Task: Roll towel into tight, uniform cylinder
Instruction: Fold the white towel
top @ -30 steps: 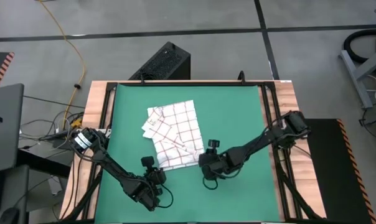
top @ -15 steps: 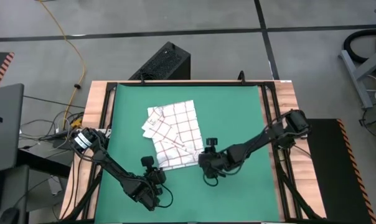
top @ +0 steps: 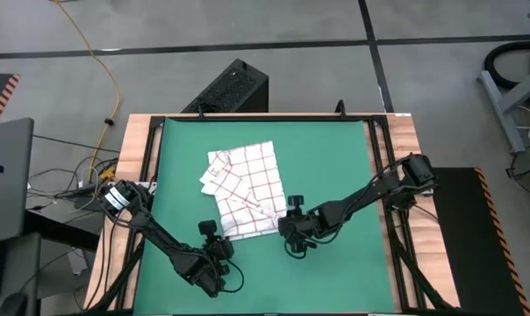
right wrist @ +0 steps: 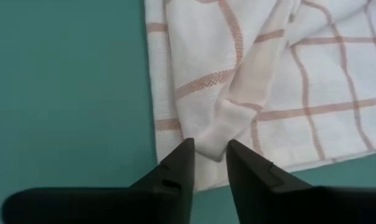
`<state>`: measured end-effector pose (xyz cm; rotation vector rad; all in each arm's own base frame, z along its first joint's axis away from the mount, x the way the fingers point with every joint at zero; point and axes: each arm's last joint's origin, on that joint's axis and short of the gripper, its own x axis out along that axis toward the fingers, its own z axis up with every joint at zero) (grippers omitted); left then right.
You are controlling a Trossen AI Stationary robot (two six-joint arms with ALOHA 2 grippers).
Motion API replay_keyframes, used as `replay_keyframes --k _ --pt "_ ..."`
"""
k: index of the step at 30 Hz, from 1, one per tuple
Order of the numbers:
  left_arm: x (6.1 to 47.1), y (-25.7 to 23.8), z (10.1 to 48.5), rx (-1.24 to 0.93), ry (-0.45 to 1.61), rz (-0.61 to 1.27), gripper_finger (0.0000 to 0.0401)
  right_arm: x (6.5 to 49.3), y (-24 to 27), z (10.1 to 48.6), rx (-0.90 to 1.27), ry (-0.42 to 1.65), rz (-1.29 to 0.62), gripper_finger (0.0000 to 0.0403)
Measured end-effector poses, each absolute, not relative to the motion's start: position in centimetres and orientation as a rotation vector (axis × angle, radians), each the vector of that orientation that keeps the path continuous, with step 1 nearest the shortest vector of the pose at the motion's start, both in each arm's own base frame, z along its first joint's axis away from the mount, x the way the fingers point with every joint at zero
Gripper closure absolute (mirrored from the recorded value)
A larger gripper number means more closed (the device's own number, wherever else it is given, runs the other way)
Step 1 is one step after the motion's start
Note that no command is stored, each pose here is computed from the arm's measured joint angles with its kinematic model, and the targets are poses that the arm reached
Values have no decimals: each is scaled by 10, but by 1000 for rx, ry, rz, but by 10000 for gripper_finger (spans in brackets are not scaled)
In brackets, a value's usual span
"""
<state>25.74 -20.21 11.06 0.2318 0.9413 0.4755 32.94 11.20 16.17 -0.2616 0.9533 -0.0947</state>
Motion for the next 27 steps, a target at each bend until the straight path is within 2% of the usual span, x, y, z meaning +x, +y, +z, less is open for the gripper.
replay_keyframes --k 8,27 --pt "257 -203 111 223 939 478 401 330 104 161 -227 977 -125 393" --pt "257 -203 111 224 939 478 401 308 135 163 -135 1026 -221 402"
